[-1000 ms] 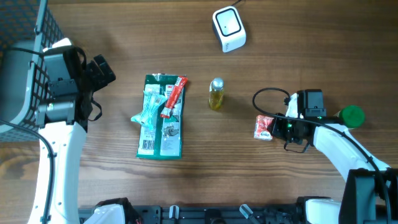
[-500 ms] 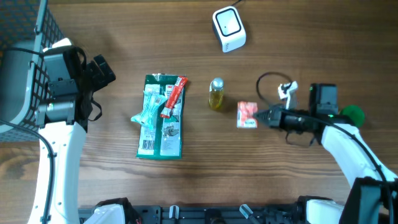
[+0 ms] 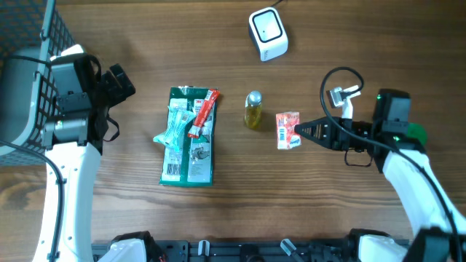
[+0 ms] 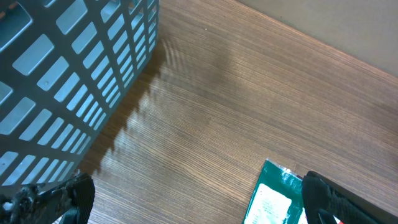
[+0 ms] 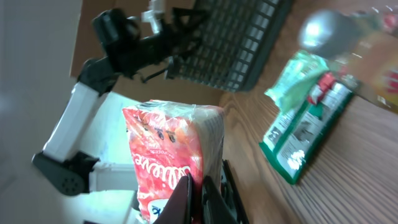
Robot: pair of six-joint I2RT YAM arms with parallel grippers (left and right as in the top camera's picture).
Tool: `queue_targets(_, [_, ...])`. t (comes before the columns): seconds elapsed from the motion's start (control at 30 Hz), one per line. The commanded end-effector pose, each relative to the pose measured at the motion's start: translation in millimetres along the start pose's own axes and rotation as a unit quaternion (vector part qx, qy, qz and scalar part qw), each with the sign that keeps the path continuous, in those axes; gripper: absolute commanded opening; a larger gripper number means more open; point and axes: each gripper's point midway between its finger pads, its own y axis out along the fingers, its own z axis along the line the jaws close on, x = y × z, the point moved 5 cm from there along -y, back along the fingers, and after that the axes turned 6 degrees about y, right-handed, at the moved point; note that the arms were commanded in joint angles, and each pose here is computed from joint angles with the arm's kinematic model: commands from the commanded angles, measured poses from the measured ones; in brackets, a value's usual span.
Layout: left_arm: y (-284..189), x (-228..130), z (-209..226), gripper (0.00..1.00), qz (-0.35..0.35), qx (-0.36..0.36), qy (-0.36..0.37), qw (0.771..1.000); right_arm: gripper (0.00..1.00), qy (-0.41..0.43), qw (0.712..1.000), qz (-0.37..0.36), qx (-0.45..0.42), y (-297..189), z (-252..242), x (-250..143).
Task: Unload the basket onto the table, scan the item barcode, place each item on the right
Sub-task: 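Lift the orange tissue packet upright with the right gripper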
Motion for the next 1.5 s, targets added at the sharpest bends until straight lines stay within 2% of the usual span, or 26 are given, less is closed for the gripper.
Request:
queue_targets(0.0, [-0.6,3.7,2.7,1.00,-0.005,0.006,0.001,1.000,0.04,-0.028,0.999,0.015,0.027,-1.4,44.4,-2.4])
queue_targets(0.23, [-0.6,3.7,2.7,1.00,-0.005,0.006,0.001,1.000,0.04,-0.078,0.997,0.022,0.019,-1.9,100.5,-9.9])
queue_targets(0.43, [-0.6,3.8,2.7,1.00,-0.006,0.006,0.001,1.000,0.04,-0.104,0.994,0.024,0.016,-2.1,125.8,-18.3])
queue_targets(1.47, [-0.6,3.8,2.7,1.00,-0.006,0.006,0.001,1.000,0.04,-0.085,0.996,0.020,0.016,-1.9,106.1,-7.6])
